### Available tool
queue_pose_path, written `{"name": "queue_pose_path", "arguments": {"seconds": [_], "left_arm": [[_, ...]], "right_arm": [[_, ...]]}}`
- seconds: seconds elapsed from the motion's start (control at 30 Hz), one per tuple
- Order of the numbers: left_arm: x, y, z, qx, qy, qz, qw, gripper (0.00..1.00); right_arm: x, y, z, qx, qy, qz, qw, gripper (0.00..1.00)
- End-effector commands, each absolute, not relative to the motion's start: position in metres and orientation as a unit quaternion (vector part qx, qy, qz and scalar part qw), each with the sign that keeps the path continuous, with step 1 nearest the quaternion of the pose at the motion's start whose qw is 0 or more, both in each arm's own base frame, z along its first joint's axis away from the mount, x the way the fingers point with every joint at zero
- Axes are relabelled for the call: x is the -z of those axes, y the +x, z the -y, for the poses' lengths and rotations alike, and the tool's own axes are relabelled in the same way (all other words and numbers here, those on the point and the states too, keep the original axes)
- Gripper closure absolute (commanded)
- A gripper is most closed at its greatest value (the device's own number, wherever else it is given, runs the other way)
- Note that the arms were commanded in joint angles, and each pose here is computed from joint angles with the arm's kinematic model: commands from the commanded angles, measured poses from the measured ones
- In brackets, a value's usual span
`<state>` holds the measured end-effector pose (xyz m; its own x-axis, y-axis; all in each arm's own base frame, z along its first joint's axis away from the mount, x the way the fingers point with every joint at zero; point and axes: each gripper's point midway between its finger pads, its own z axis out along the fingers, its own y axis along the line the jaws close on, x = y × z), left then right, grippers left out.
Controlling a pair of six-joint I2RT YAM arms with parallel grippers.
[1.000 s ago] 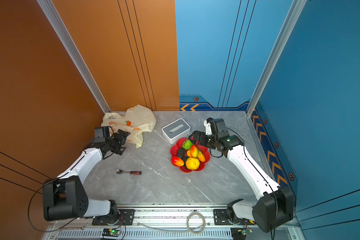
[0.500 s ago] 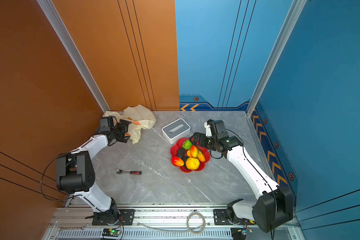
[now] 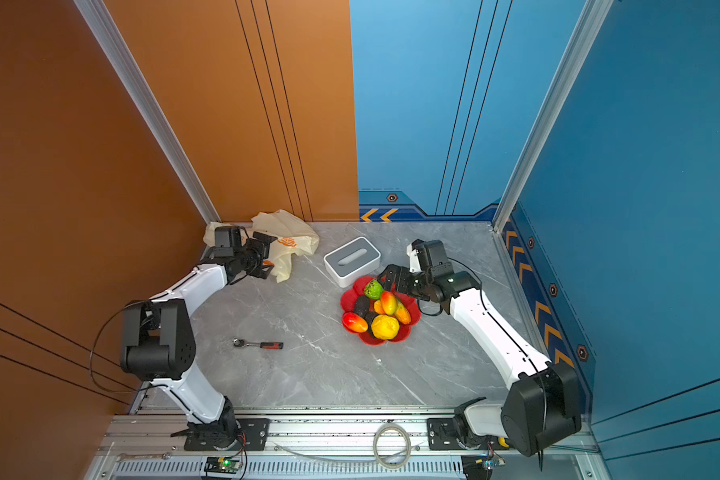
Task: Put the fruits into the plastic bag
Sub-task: 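Reach the left gripper to the cream bag while the right moves over the bowl, then grasp the bag with the left gripper and drag it toward the robot beside the bowl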
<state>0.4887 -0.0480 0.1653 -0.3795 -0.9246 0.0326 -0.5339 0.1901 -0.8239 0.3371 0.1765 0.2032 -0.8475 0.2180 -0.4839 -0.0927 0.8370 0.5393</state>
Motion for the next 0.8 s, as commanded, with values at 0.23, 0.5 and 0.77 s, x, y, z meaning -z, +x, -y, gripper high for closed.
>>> {"name": "queue_pose_path", "arguments": {"seconds": [0.23,0.5,0.77], "left_arm": [[-0.219,0.449,0.056,0.405,-0.477,-0.722,0.295,0.02],[-0.195,0.469,0.061,0.397,-0.487,-0.733,0.262,0.02],[-0.157,0.500,0.059,0.386,-0.509,-0.732,0.238,0.04]], "right_arm": [[-0.190,0.343,-0.194,-0.291,0.033,-0.918,0.267,0.00],[-0.193,0.336,-0.194,-0.285,0.025,-0.918,0.274,0.00],[-0.193,0.330,-0.185,-0.279,0.031,-0.918,0.279,0.00]]}}
